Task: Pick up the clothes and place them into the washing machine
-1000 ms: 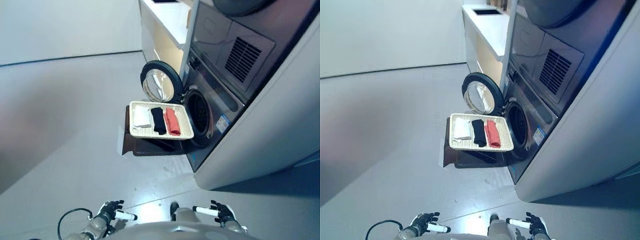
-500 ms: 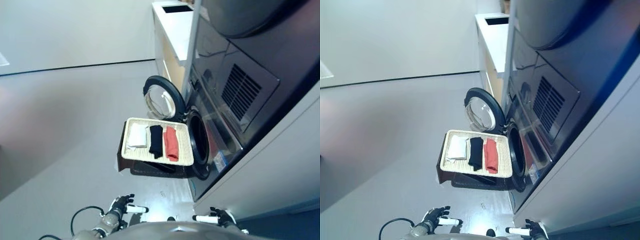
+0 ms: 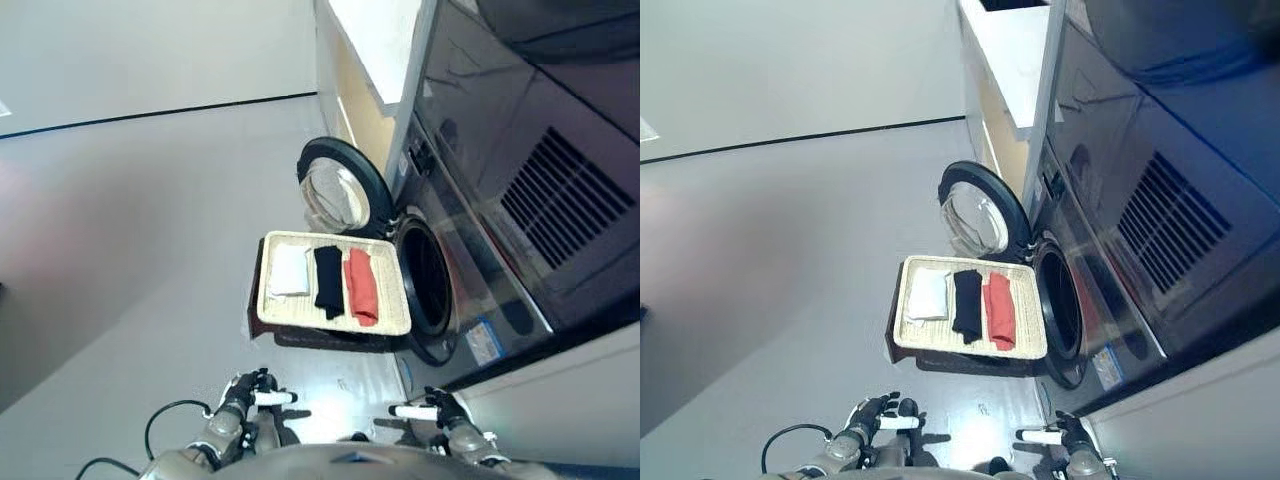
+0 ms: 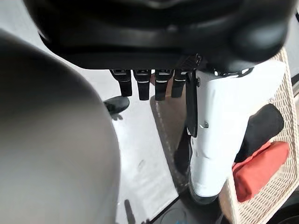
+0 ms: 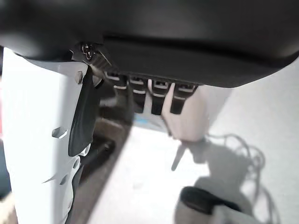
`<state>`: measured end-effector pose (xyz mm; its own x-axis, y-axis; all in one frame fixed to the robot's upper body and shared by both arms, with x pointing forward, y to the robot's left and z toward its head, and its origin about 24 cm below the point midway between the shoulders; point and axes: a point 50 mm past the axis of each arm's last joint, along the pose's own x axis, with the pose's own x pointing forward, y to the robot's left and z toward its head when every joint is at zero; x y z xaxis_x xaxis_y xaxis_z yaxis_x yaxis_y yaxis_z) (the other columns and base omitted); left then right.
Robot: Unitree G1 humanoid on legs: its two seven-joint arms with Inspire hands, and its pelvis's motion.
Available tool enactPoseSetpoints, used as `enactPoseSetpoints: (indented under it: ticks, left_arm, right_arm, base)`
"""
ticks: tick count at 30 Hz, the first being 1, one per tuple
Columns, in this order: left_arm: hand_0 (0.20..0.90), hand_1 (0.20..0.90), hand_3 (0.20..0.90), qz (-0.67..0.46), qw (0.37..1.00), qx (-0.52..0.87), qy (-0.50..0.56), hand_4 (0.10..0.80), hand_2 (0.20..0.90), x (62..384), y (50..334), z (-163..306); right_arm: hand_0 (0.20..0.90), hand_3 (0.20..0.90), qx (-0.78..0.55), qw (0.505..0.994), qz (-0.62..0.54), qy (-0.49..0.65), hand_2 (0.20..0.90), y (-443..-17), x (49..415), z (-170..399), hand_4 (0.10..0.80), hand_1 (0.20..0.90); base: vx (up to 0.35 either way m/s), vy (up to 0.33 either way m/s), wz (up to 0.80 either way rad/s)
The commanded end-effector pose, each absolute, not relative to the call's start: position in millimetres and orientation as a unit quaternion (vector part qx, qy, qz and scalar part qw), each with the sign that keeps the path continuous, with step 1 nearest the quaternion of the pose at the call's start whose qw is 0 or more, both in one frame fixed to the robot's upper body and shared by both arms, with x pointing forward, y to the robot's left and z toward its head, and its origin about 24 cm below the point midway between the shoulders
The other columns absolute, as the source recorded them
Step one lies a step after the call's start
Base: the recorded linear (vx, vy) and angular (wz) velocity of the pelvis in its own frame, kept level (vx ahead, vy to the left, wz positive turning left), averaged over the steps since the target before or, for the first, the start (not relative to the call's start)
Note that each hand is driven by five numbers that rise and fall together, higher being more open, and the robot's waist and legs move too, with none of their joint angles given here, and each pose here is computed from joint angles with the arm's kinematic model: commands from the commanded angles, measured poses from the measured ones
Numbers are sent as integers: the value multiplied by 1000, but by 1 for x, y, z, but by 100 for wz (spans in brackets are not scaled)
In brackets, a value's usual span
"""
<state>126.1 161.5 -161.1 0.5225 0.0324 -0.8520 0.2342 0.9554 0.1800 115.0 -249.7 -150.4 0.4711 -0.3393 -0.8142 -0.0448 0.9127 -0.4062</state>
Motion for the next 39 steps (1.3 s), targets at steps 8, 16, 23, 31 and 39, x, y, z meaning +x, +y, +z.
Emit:
enactPoseSetpoints:
  ticks: [8, 16, 23, 31, 39]
  left_arm:
    - [900, 900, 900, -33, 877, 189, 441, 800, 900, 153, 202, -146]
    - [900, 900, 900, -20, 867, 202, 456, 800, 900, 148, 221, -145]
    - [900, 900, 900, -14, 870, 178, 460, 800, 900, 142, 213, -149]
    - [900, 900, 900, -46, 868, 165, 466, 800, 900, 135, 197, -154]
    - [900, 900, 900, -1, 879, 128, 459, 800, 900, 136, 201, -152]
  right_arm:
    - [900, 900, -151, 854, -115, 485, 900, -243, 125, -149, 800, 900]
    - [900, 900, -150, 856, -113, 482, 900, -241, 126, -149, 800, 900]
    - [900, 900, -157, 840, -101, 510, 900, -241, 107, -155, 800, 900]
    - [900, 900, -141, 846, -101, 505, 900, -242, 107, -154, 800, 900]
    - [900, 900, -128, 865, -101, 474, 900, -238, 127, -149, 800, 900]
  base:
    - [189, 216, -16]
    - [166, 184, -10]
    - [187, -42, 18]
    - [122, -73, 8]
    - [68, -36, -5]
